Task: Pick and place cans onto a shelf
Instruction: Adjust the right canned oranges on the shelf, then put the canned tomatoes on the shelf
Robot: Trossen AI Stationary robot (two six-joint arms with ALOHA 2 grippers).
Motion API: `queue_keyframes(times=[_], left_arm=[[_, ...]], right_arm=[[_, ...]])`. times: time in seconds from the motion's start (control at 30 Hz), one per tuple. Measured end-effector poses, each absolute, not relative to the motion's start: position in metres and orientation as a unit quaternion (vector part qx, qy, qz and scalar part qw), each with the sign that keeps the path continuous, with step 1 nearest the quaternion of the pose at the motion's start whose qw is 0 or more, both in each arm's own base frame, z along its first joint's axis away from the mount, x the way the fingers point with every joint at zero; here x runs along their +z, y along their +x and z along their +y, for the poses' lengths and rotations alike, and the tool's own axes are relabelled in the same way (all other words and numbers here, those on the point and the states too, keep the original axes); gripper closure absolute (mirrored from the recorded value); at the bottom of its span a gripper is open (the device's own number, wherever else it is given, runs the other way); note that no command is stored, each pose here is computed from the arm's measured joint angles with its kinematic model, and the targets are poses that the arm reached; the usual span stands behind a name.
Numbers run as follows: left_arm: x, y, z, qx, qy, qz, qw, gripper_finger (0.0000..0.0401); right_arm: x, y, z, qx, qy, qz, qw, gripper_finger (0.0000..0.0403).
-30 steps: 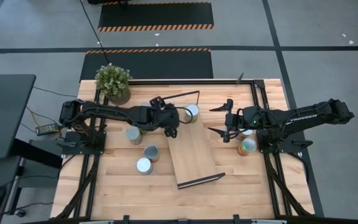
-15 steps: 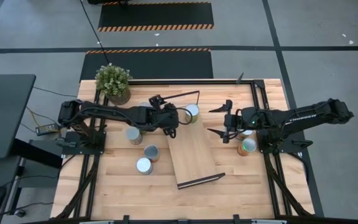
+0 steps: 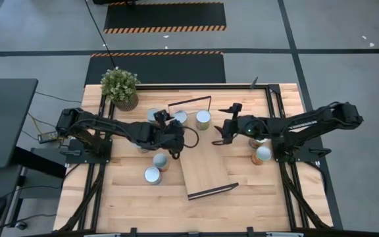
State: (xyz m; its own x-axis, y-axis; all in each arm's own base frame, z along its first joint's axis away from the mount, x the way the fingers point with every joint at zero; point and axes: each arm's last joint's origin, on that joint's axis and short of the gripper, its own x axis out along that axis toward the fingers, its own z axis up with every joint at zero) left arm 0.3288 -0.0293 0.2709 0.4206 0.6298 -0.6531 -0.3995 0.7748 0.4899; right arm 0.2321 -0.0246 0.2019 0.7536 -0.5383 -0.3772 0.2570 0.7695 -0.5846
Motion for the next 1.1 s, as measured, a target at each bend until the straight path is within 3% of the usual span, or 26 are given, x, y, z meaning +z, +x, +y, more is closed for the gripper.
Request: queue_keyframes(times=[0.83,1.1], left_arm=[[0.27,0.326,-0.037,0.311,0.117,0.441,0.834,0.0025],[0.26,0.327,-0.043,0.251,0.068,0.464,0.847,0.0025]], right_arm=[[0.179,0.264,-0.055,-0.223,-0.265,0.217,0.913,0.003],[0.209,0.25,-0.033,-0.201,-0.256,0.271,0.906,0.003]])
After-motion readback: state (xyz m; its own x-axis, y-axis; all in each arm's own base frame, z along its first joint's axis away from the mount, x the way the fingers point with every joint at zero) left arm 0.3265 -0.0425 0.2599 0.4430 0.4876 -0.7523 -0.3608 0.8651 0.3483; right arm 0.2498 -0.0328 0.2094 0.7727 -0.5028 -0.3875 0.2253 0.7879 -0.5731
